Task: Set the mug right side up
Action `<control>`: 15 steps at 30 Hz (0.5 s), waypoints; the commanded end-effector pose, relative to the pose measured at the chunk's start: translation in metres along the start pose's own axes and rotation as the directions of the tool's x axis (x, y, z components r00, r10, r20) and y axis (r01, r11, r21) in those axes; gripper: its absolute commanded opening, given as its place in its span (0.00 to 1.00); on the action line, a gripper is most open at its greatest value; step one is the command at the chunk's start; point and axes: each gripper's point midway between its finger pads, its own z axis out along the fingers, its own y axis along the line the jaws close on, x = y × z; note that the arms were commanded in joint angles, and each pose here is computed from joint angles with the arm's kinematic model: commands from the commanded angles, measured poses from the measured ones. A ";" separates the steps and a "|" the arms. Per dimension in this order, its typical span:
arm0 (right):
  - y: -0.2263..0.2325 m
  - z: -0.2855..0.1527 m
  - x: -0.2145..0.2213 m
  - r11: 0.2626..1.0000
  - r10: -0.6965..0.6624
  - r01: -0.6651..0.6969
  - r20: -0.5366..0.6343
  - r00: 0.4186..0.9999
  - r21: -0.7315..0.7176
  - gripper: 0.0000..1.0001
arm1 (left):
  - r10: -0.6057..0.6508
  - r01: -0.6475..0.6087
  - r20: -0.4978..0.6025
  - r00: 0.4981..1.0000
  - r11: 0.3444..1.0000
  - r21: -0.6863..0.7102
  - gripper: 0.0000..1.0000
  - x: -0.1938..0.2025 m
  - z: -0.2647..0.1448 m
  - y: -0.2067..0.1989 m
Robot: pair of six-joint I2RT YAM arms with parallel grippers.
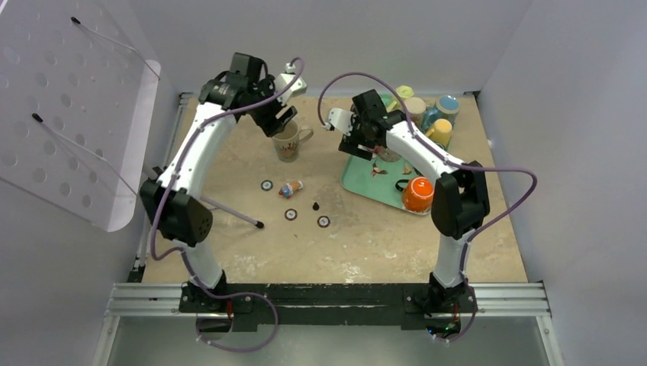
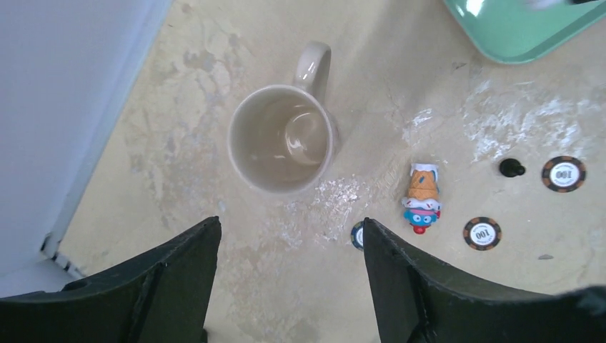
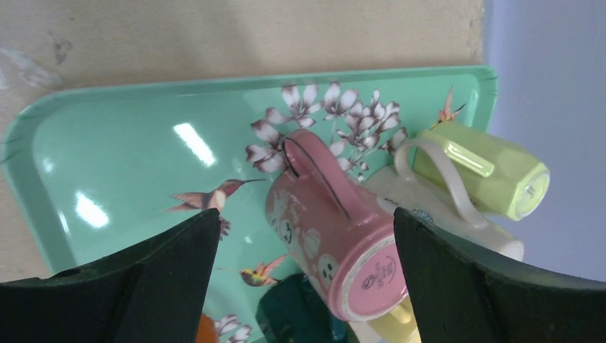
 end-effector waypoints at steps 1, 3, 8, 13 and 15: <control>-0.026 0.004 0.007 0.994 -0.091 0.097 -0.105 0.990 0.055 0.93 | -0.052 0.060 0.150 0.987 0.997 -0.047 0.76 -0.023 -0.055 -0.009; -0.026 0.019 0.017 0.993 -0.102 0.109 -0.179 0.979 0.033 0.93 | -0.075 0.083 0.157 0.985 0.996 -0.040 0.76 -0.017 -0.062 -0.017; -0.031 0.049 0.036 0.989 -0.136 0.144 -0.281 0.950 0.009 0.91 | -0.077 0.073 0.163 0.984 0.997 0.030 0.76 0.000 -0.065 -0.045; -0.037 0.053 0.053 0.991 -0.135 0.136 -0.333 0.933 -0.018 0.86 | -0.074 0.066 0.147 0.986 0.996 0.060 0.76 0.009 -0.064 -0.056; -0.040 0.056 0.053 0.989 -0.142 0.144 -0.321 0.937 -0.018 0.75 | -0.069 0.061 0.146 0.987 0.997 0.055 0.76 0.010 -0.064 -0.055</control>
